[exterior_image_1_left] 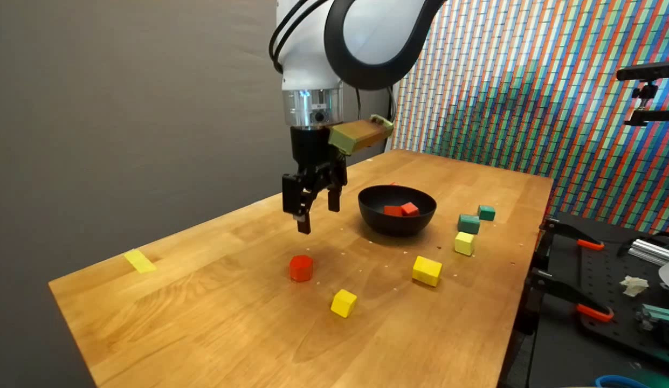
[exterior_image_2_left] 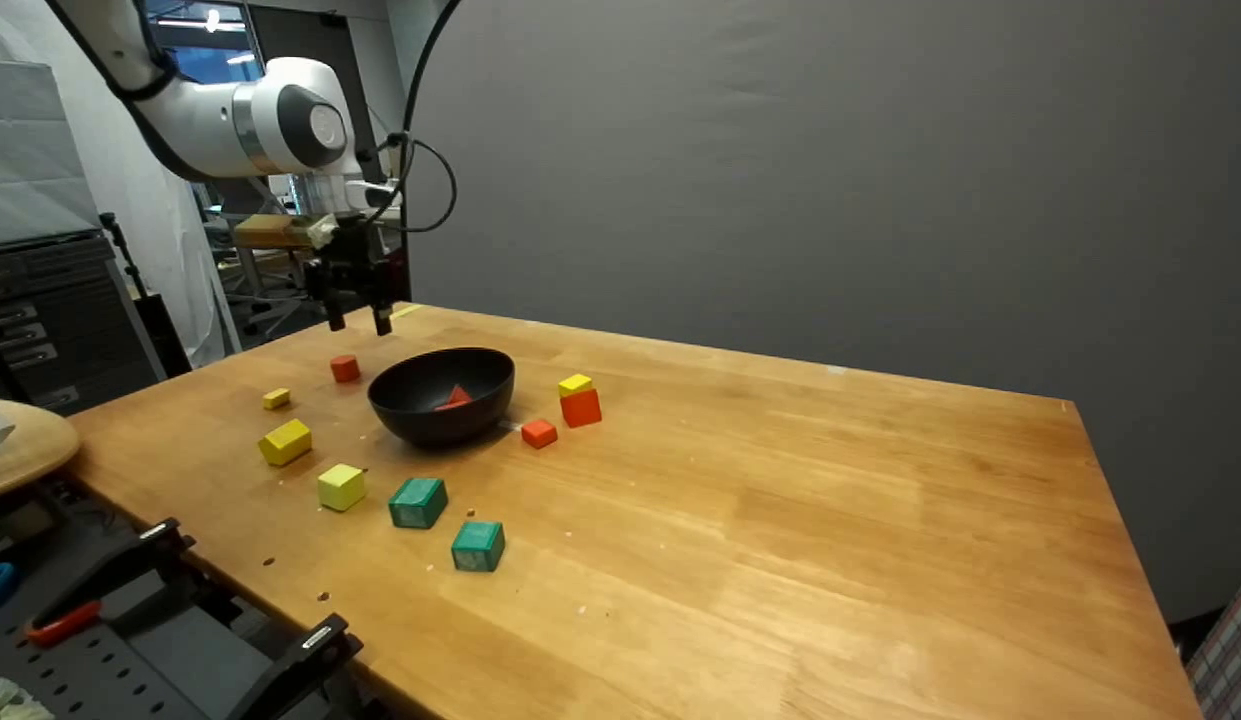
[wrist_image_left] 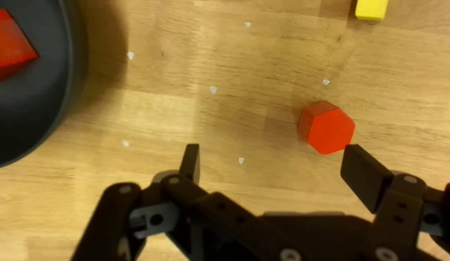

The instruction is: Pick up all the blocks from the table and put them in the black bowl.

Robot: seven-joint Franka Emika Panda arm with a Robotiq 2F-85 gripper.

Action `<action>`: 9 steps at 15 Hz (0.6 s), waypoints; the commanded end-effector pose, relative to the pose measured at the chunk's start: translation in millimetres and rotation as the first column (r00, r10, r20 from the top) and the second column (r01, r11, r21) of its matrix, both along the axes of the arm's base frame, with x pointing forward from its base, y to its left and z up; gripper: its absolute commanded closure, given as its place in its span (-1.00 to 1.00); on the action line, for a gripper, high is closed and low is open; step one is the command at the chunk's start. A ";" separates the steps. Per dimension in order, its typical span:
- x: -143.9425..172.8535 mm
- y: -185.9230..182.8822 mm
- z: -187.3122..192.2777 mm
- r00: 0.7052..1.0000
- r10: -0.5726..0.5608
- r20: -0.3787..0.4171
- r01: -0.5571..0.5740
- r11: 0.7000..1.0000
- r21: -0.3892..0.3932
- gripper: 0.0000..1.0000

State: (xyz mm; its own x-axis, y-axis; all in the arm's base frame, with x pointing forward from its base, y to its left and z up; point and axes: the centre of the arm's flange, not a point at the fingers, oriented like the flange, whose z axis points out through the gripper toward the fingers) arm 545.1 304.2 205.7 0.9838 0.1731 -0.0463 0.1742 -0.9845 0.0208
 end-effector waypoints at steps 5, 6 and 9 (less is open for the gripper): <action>9.1 60.9 -56.9 0.981 0.139 -0.133 -0.139 0.990 0.007 -1.00; 5.9 65.1 -58.6 0.977 0.153 -0.146 -0.153 0.988 0.011 -1.00; 3.8 70.6 -62.5 0.975 0.154 -0.158 -0.153 0.988 0.016 -0.47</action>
State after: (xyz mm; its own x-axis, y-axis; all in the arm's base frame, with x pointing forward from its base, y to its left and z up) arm 536.7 364.2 140.9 0.9338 0.3079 -0.1823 0.3123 -0.9500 -0.0044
